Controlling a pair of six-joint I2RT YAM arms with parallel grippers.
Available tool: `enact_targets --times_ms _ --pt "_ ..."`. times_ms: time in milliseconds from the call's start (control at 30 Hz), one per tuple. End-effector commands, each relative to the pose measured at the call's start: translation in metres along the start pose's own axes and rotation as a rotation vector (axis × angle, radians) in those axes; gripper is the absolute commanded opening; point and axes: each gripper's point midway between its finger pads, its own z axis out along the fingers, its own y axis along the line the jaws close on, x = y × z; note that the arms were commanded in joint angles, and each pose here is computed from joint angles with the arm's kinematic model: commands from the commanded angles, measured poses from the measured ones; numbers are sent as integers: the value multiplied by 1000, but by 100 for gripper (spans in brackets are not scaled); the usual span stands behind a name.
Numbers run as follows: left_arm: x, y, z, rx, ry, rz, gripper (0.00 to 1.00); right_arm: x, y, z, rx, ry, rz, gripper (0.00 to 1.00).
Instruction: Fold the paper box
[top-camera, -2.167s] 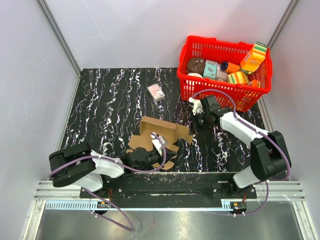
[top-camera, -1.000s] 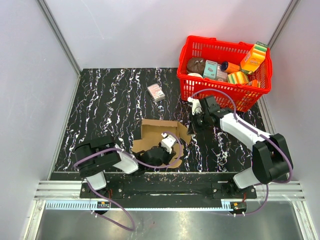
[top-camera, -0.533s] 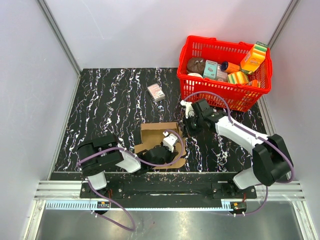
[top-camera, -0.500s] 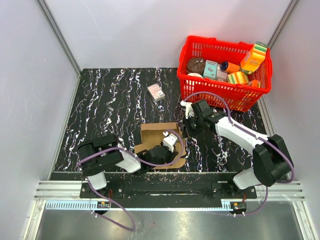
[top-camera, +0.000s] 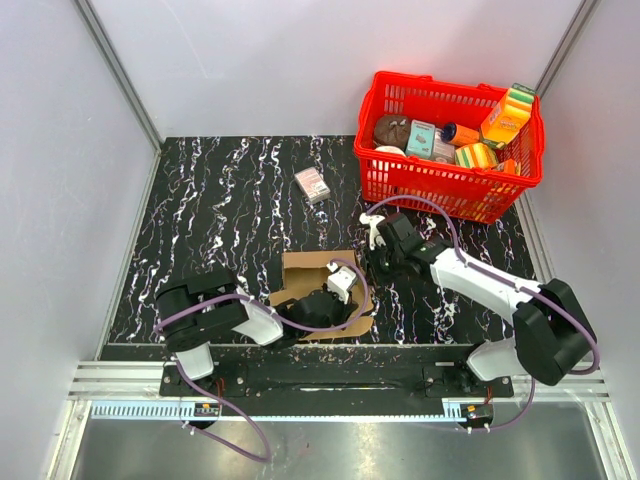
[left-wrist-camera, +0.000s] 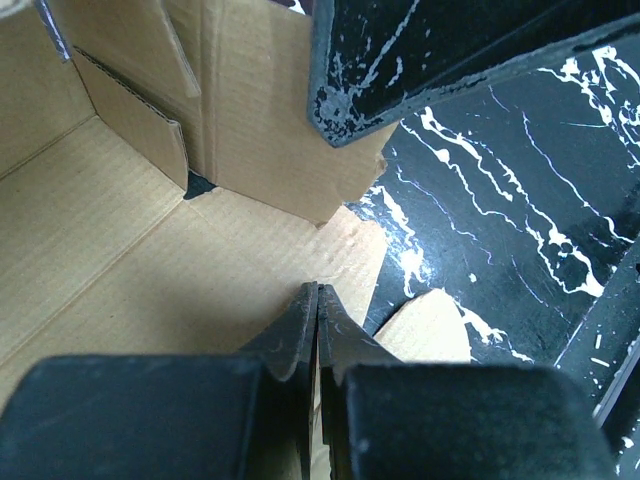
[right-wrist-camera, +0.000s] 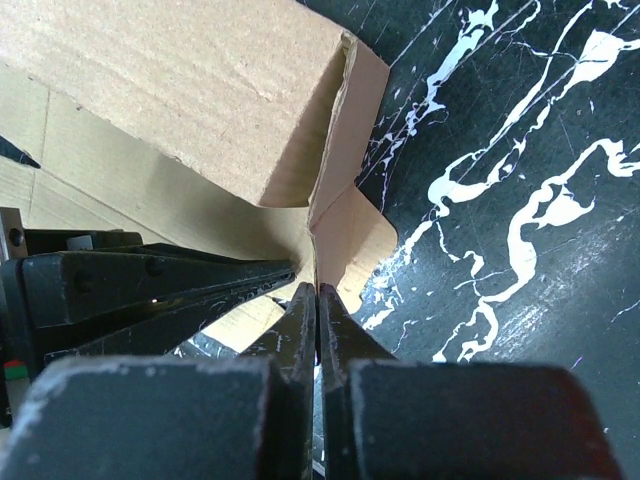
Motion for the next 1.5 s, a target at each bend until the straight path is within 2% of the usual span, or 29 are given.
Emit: enact_targets --times_ms 0,200,300,333,367,433,600,633,733,800,900,1000,1267,1467 --pt "-11 -10 -2 30 -22 -12 0 5 -2 0 42 -19 0 0" --pt "-27 -25 -16 114 -44 1 0 11 -2 2 63 -15 -7 0" --pt "-45 -47 -36 226 -83 44 0 12 -3 1 66 -14 -11 0" --pt "-62 -56 -47 254 -126 52 0 11 -3 1 68 -17 -11 0" --pt "-59 -55 -52 249 -103 72 0 11 -3 1 70 -18 -13 0" --pt "-82 -61 -69 258 -157 93 0 11 -4 1 77 -18 -12 0" --pt "-95 -40 -97 168 -171 97 0 9 -2 1 70 -21 -16 0" --pt "-113 -30 -107 114 -232 78 0 10 -2 2 66 -16 -18 0" --pt "-133 1 -123 -38 -306 44 0 10 -2 1 62 -18 -16 0" --pt "-140 27 -124 -117 -309 26 0 9 -1 2 59 -21 -16 0" --pt "-136 58 -114 -187 -248 -5 0 10 0 2 54 -18 -15 0" --pt "-129 70 -103 -197 -207 -5 0 10 1 3 47 -16 -13 0" --pt "-122 76 -79 -193 -169 11 0 10 2 3 42 -13 -7 0" --pt "-131 74 -79 -176 -194 7 0 12 2 4 40 -8 -6 0"
